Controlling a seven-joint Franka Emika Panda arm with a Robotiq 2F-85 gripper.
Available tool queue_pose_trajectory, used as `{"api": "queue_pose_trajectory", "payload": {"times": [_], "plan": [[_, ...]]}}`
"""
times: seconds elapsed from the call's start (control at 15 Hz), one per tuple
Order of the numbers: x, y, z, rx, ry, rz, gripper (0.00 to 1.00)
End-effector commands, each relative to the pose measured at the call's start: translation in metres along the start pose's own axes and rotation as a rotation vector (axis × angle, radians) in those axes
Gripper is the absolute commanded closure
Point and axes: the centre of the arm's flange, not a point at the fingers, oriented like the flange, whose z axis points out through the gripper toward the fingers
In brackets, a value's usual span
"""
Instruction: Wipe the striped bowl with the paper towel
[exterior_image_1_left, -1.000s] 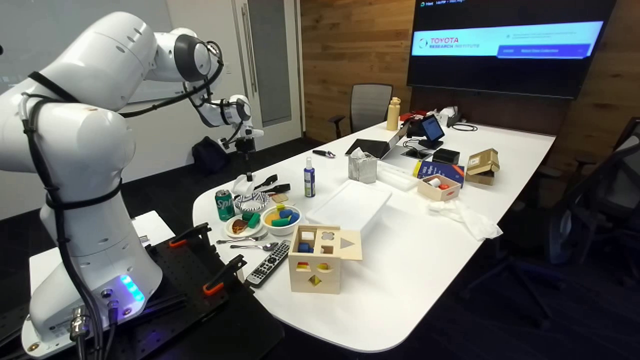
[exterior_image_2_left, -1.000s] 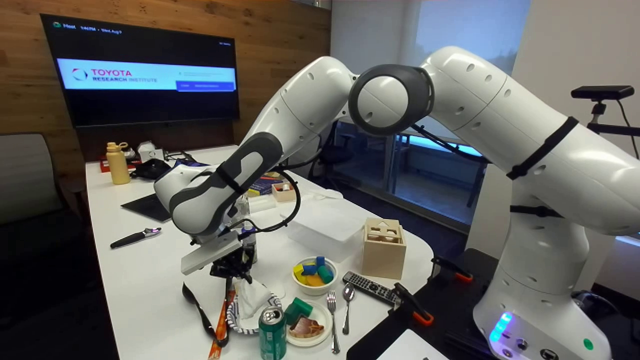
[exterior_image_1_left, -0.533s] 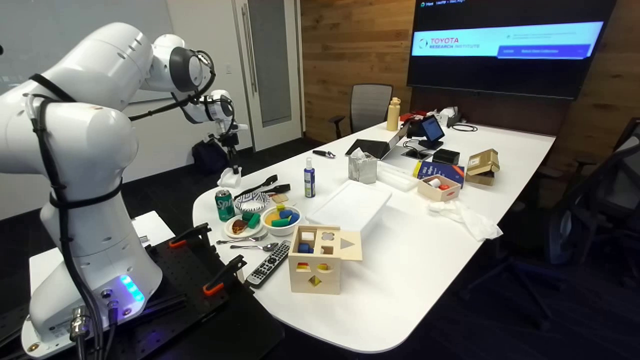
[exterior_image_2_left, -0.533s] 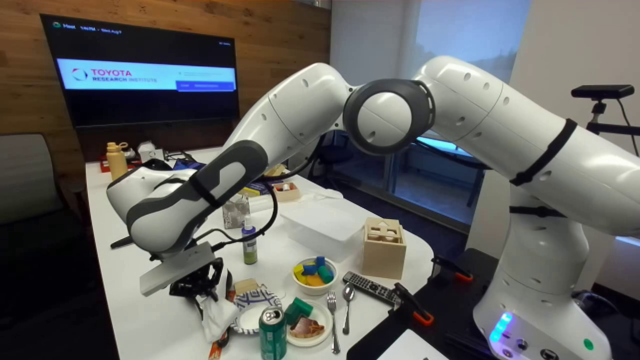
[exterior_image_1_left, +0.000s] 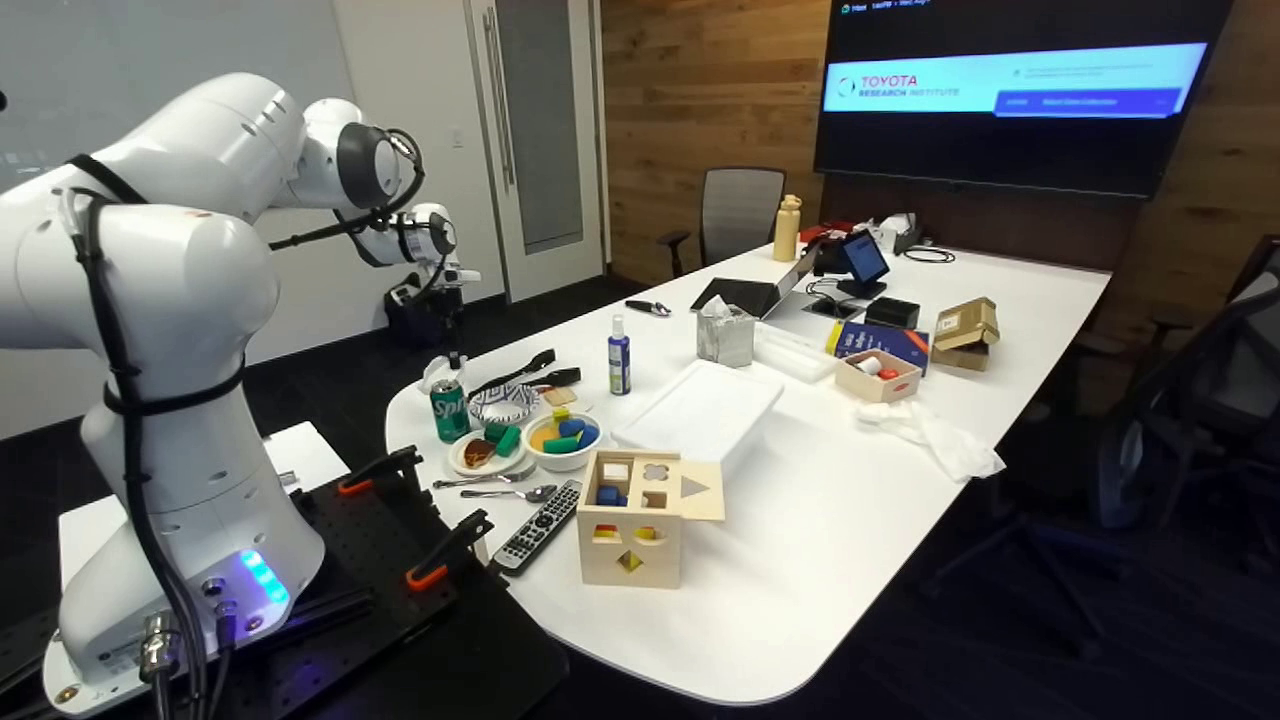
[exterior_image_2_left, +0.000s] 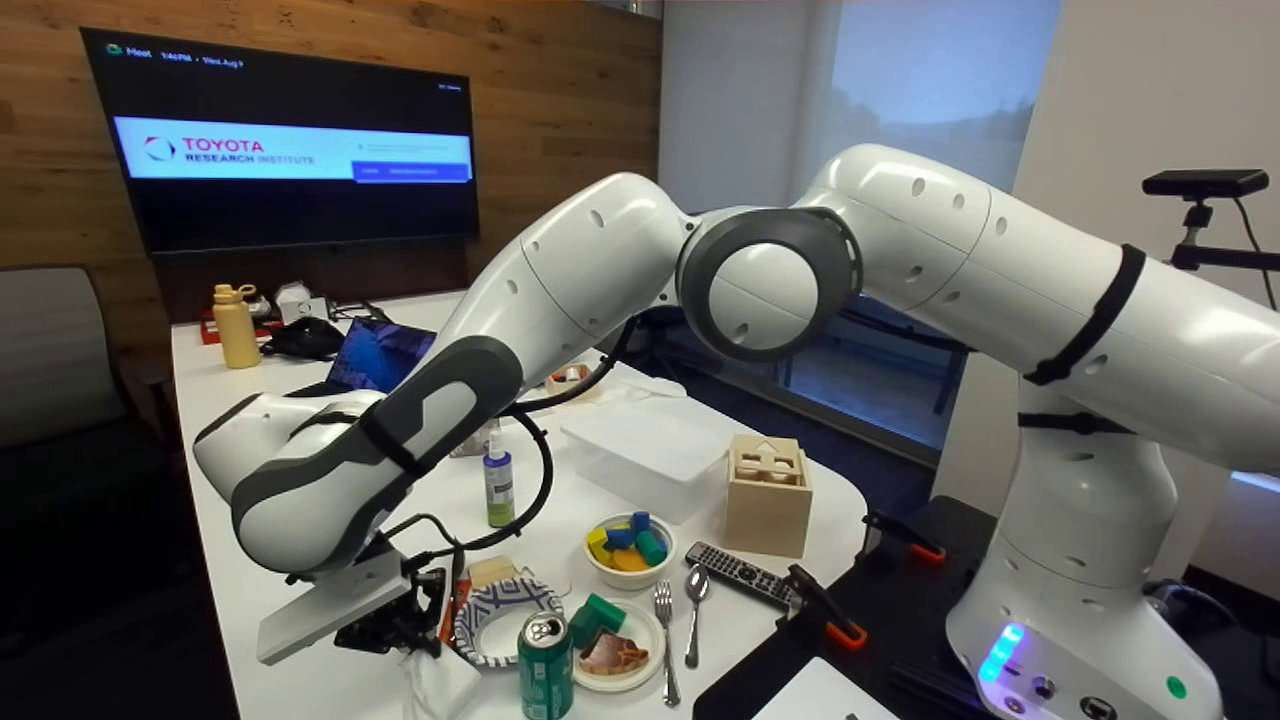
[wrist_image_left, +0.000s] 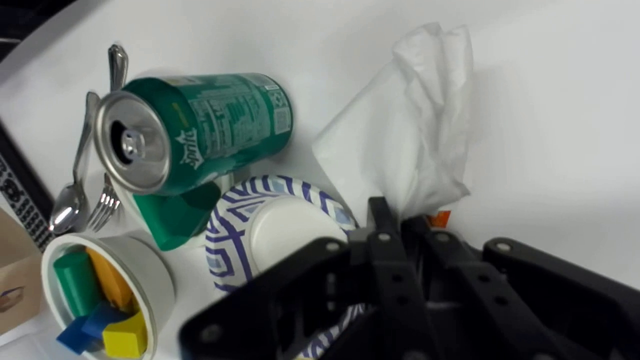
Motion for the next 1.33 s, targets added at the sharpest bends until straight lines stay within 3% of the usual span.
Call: {"api": "queue_pose_trajectory", "payload": {"times": [0.0, 0.33, 0.53, 0.93, 1.27], "plan": [[0.010, -0.011, 0.001, -0.007, -0.002, 0.036, 0.57], [0.013, -0.004, -0.003, 0.066, 0.040, -0.037, 0.19], [0.009, 0.002, -0.017, 0.092, 0.115, -0.066, 0.01], [-0.031, 0.038, -0.073, 0.116, 0.303, -0.107, 0.00], [-0.050, 0.085, -0.112, 0.145, 0.353, -0.076, 0.00]]}}
